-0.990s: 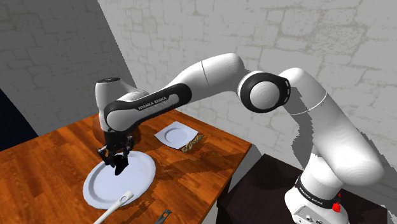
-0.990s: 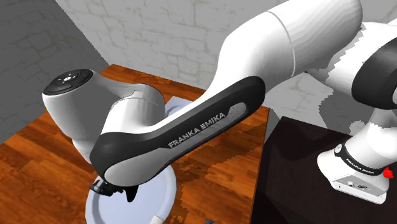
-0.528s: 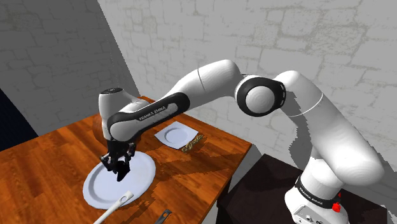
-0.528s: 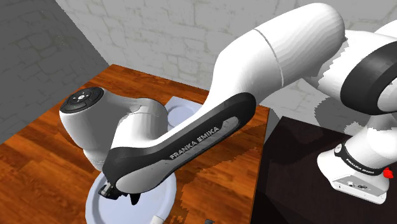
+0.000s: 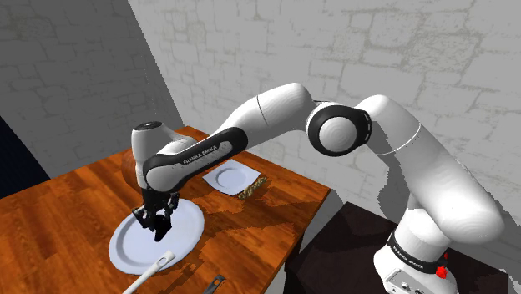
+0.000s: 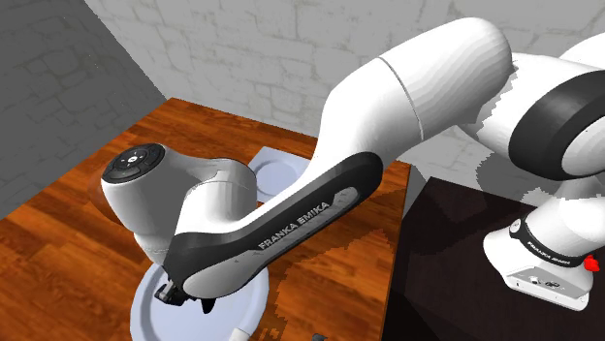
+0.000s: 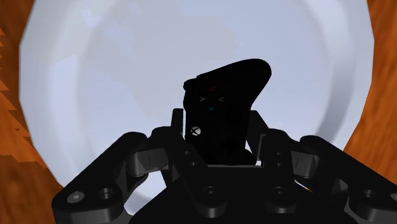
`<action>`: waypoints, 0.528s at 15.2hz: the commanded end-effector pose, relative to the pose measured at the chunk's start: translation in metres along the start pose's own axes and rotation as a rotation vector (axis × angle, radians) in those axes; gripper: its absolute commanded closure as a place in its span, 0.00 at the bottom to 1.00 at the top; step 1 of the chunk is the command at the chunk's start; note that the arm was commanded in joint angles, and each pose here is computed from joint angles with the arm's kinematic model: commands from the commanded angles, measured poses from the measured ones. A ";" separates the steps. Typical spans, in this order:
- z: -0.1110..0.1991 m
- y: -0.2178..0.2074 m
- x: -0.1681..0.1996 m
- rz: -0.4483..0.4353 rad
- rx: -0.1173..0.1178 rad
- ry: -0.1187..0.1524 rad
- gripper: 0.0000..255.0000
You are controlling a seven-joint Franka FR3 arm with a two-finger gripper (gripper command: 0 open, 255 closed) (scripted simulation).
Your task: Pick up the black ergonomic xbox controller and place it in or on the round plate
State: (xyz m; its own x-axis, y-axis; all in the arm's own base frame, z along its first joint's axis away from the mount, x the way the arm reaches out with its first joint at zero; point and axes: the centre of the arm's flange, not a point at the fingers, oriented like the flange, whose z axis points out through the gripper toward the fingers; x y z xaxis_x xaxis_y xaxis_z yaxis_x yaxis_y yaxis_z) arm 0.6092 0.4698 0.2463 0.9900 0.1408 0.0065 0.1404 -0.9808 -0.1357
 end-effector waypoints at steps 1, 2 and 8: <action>0.000 0.000 0.000 0.000 0.000 0.000 1.00; 0.000 0.000 0.000 0.000 0.000 0.000 1.00; 0.000 0.000 0.000 0.000 0.000 0.000 0.00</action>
State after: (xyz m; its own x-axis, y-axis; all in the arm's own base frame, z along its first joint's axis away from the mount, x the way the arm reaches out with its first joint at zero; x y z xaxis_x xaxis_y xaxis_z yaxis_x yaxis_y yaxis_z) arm 0.6092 0.4697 0.2463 0.9900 0.1408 0.0067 0.1404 -0.9807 -0.1359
